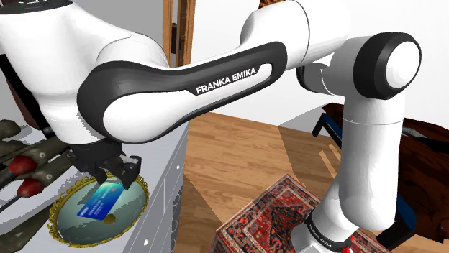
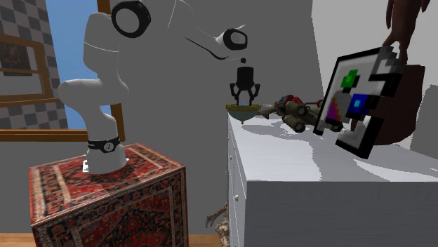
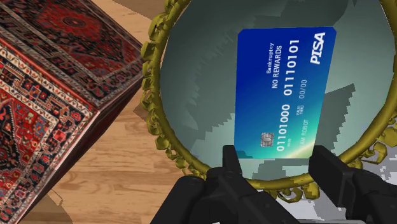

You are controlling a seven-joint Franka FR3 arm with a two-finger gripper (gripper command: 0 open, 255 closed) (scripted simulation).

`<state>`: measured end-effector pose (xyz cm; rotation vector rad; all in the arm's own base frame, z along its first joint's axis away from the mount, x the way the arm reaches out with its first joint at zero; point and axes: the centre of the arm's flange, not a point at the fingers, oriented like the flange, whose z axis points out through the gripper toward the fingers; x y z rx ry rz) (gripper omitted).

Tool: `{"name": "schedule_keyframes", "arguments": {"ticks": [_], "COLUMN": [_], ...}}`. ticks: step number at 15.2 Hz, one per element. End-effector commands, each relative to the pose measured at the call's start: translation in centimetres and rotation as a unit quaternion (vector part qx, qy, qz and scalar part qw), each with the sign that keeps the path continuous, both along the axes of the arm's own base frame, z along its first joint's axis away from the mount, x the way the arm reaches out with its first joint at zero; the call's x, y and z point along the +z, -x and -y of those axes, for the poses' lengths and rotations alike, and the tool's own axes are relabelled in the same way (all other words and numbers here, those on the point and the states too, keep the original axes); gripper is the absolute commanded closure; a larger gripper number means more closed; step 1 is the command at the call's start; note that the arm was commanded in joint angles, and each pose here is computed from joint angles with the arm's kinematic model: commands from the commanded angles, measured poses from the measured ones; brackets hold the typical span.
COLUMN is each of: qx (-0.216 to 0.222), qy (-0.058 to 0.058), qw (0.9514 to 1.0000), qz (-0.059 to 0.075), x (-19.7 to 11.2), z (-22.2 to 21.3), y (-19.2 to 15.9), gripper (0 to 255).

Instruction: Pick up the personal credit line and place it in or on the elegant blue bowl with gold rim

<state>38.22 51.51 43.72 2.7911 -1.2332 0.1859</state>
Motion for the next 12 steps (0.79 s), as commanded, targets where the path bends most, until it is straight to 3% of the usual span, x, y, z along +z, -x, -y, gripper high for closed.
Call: {"name": "schedule_keyframes", "arguments": {"ticks": [1, 2, 7, 11, 12], "qx": [0.000, 0.000, 0.000, 0.000, 0.000], "qy": [0.000, 0.000, 0.000, 0.000, 0.000], "qw": [1.0000, 1.0000, 1.0000, 1.0000, 1.0000], "qz": [0.000, 0.000, 0.000, 0.000, 0.000], "x": [0.0, 0.0, 0.0, 4.9, 4.9], "z": [0.0, 0.0, 0.0, -0.6, -0.6], "y": [0.0, 0.0, 0.0, 0.4, 0.4], "gripper": [255, 0, 0, 0, 0]}}
